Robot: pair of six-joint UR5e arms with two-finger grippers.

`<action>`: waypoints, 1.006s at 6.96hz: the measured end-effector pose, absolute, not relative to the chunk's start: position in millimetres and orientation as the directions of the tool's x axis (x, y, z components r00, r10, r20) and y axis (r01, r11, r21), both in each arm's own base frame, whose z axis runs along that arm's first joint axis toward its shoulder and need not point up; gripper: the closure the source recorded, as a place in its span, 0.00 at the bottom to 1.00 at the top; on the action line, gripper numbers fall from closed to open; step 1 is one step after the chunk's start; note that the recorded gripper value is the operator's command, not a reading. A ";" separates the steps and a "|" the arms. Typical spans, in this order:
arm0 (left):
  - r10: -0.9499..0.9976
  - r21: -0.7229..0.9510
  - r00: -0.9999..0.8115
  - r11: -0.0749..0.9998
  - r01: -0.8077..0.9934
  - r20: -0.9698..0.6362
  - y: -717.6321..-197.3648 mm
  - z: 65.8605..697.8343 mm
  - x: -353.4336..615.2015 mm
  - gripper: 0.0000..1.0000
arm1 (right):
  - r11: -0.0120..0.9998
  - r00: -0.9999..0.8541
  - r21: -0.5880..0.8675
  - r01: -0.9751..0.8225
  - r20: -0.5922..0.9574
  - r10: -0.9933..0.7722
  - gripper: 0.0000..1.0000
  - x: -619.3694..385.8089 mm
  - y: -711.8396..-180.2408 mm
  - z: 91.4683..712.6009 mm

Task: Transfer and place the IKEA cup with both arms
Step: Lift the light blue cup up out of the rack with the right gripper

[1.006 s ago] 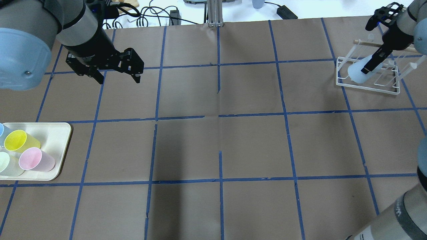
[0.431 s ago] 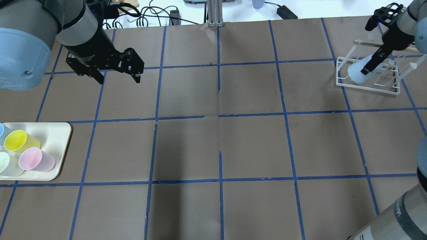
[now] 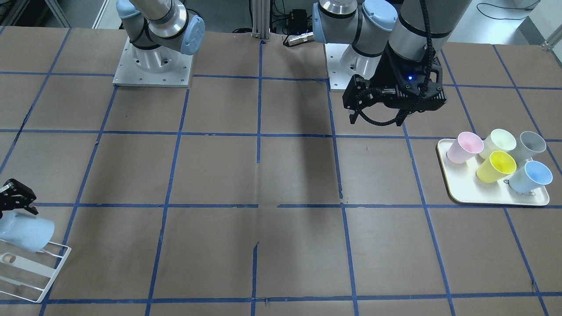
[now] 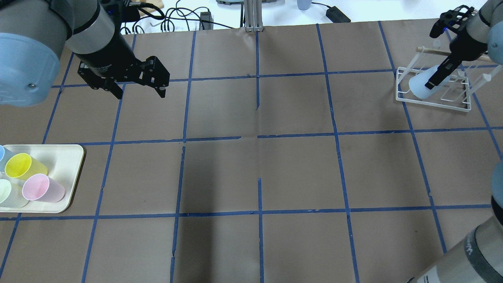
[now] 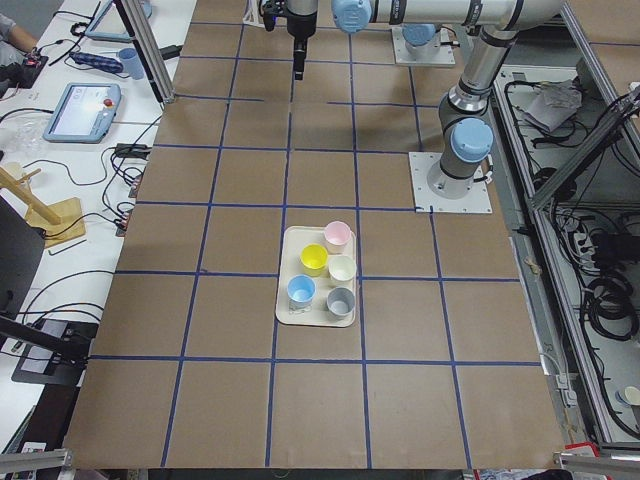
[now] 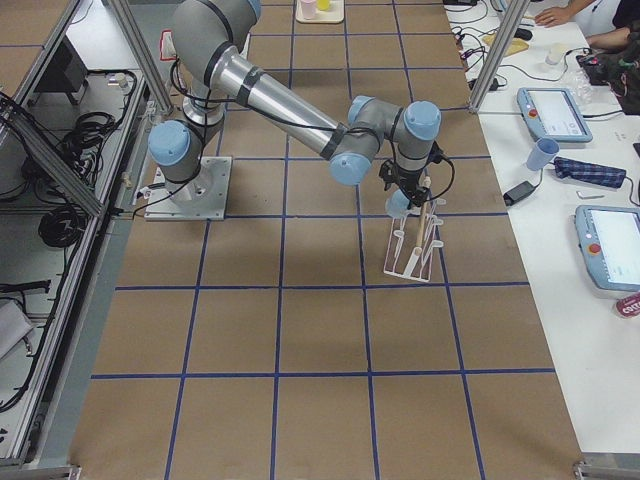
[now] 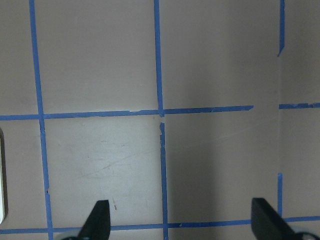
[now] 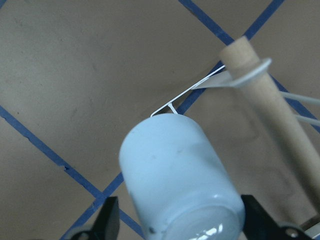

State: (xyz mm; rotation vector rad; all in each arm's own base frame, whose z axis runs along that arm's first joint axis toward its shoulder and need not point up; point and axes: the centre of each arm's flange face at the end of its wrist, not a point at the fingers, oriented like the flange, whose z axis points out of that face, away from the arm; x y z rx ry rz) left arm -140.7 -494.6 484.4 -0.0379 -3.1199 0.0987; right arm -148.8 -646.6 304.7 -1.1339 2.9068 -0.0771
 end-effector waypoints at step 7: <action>0.023 -0.062 -1.000 0.998 0.022 0.020 -494.7 483.9 -140.0 0.00 | 0.736 -0.736 0.005 -0.677 -0.010 -0.677 0.77 -152.1 -643.5 333.7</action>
